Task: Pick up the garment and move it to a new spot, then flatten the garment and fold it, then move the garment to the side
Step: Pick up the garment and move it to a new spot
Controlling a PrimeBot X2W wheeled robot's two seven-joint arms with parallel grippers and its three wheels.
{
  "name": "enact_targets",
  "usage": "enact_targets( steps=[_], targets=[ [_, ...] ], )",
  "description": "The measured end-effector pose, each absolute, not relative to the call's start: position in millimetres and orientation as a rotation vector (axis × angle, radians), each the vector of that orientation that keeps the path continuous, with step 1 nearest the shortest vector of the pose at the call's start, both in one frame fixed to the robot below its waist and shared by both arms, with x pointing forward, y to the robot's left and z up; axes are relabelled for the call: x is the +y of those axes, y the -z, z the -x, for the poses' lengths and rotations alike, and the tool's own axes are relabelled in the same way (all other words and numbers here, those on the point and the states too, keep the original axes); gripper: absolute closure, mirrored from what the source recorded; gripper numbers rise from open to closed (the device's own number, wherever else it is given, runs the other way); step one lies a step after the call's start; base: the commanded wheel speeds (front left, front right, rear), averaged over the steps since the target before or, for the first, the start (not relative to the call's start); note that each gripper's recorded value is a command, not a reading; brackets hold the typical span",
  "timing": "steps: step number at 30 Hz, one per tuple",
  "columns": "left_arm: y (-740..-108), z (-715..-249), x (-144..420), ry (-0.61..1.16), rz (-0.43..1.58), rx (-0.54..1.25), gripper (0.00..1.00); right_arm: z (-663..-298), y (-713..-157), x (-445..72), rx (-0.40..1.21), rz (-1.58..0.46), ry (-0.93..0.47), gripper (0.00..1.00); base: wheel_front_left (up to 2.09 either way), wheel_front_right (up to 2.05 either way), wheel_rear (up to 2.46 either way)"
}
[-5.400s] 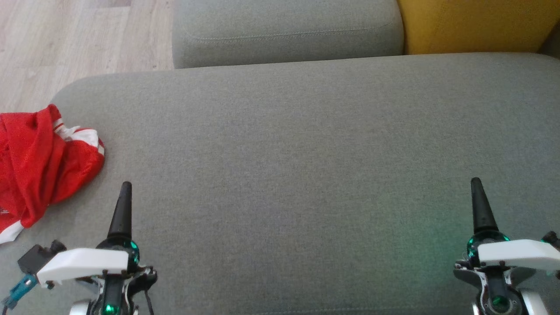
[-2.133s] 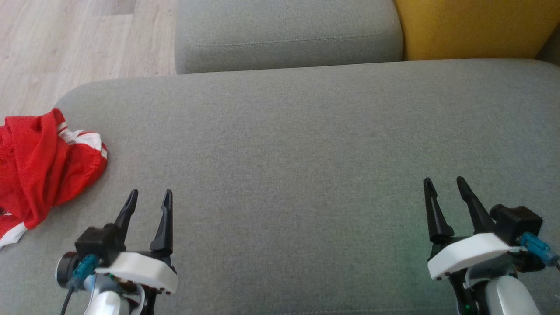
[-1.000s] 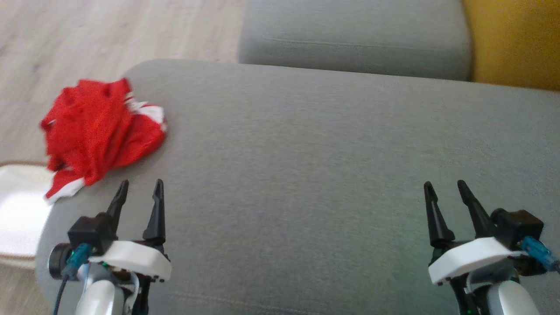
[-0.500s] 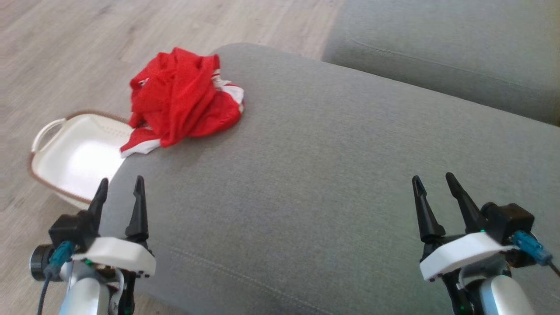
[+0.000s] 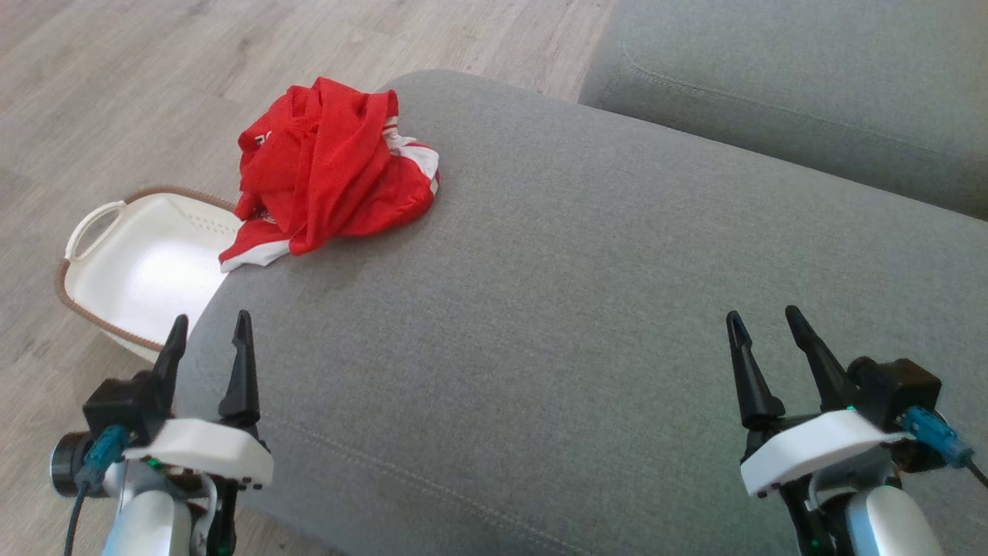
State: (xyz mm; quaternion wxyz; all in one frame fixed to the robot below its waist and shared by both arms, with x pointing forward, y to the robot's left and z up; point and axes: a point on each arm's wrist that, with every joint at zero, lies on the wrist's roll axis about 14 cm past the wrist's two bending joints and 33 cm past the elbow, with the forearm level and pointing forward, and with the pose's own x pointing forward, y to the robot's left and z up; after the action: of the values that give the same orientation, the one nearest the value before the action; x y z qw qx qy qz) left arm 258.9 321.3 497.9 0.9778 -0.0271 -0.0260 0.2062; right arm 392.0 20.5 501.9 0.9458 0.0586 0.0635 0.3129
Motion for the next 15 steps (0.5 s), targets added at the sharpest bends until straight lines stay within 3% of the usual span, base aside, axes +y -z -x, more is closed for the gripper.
enact_targets(
  steps=[9, 15],
  targets=[
    [-491.7, -270.0, 318.8, -0.39, 0.049, -0.023, 0.0, -394.4, -494.8, 13.7, 0.153, -0.124, -0.618, 0.0, 0.0, 0.0, 0.0],
    [-505.3, -323.9, 321.2, -0.324, 0.046, -0.027, 0.0, -415.7, -490.4, 15.9, 0.17, -0.109, -0.614, 0.0, 0.0, 0.0, 0.0]
  ],
)
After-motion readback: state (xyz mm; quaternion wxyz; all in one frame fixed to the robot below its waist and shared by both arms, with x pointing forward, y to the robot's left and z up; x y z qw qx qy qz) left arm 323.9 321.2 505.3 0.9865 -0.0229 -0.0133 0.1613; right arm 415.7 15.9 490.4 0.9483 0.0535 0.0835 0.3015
